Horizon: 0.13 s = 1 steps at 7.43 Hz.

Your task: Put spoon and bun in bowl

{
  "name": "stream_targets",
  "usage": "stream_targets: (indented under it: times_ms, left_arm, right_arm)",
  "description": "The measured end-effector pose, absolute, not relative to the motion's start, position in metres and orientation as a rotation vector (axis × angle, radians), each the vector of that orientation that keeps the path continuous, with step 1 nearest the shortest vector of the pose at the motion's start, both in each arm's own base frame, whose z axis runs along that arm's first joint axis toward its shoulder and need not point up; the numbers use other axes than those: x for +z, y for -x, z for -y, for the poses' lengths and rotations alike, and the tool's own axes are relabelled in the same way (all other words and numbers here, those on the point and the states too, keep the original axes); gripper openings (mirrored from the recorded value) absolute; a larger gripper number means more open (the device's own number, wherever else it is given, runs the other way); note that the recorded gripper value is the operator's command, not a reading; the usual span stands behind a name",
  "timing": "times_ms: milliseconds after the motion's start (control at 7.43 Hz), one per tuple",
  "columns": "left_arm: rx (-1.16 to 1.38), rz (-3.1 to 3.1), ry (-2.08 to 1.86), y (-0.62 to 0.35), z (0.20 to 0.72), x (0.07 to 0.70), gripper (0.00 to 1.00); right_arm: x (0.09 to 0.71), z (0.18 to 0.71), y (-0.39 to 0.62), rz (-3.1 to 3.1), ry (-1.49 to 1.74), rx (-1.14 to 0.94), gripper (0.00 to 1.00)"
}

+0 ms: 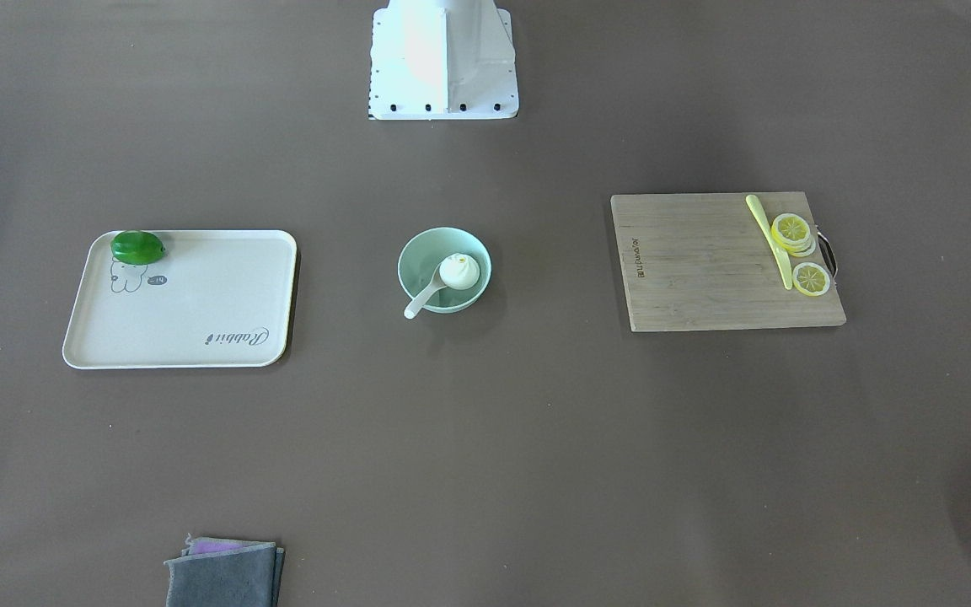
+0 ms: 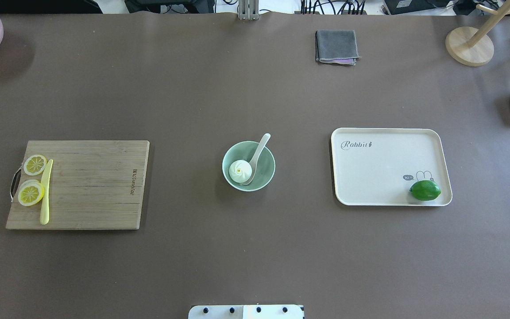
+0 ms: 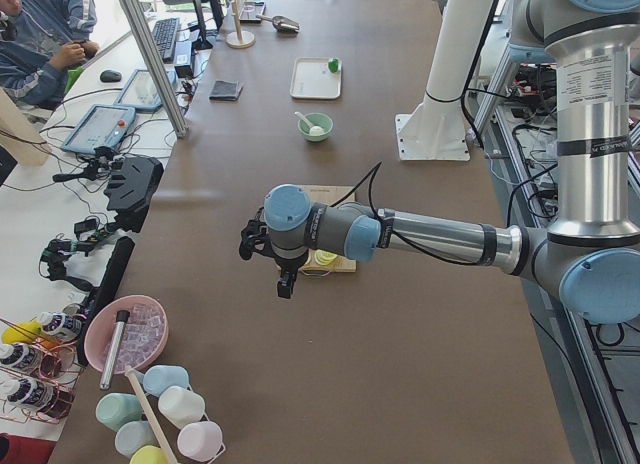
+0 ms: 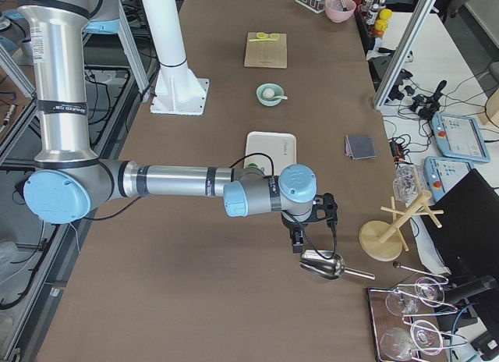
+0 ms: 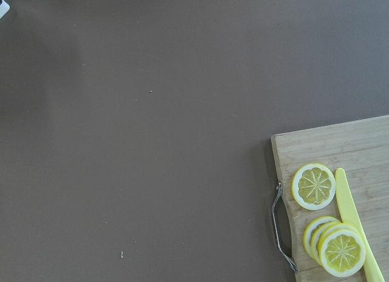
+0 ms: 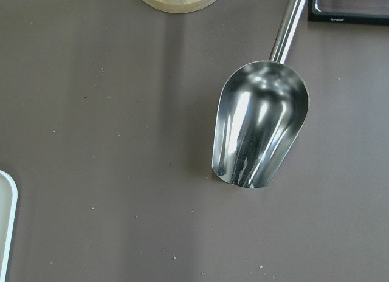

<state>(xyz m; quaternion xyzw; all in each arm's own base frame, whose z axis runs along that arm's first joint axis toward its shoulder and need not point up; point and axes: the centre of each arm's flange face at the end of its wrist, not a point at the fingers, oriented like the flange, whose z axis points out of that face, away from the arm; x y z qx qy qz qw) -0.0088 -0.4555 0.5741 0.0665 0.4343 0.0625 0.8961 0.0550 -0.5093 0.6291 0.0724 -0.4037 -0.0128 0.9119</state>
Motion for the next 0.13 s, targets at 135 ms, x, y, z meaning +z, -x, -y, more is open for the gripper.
stream_targets:
  times_ms: [135]
  left_arm:
    - [0.13,-0.9,-0.138,0.0089,0.4555,0.5739,0.98]
  right_arm:
    - [0.6294,0.509,-0.055,0.832,-0.149,-0.026,1.0]
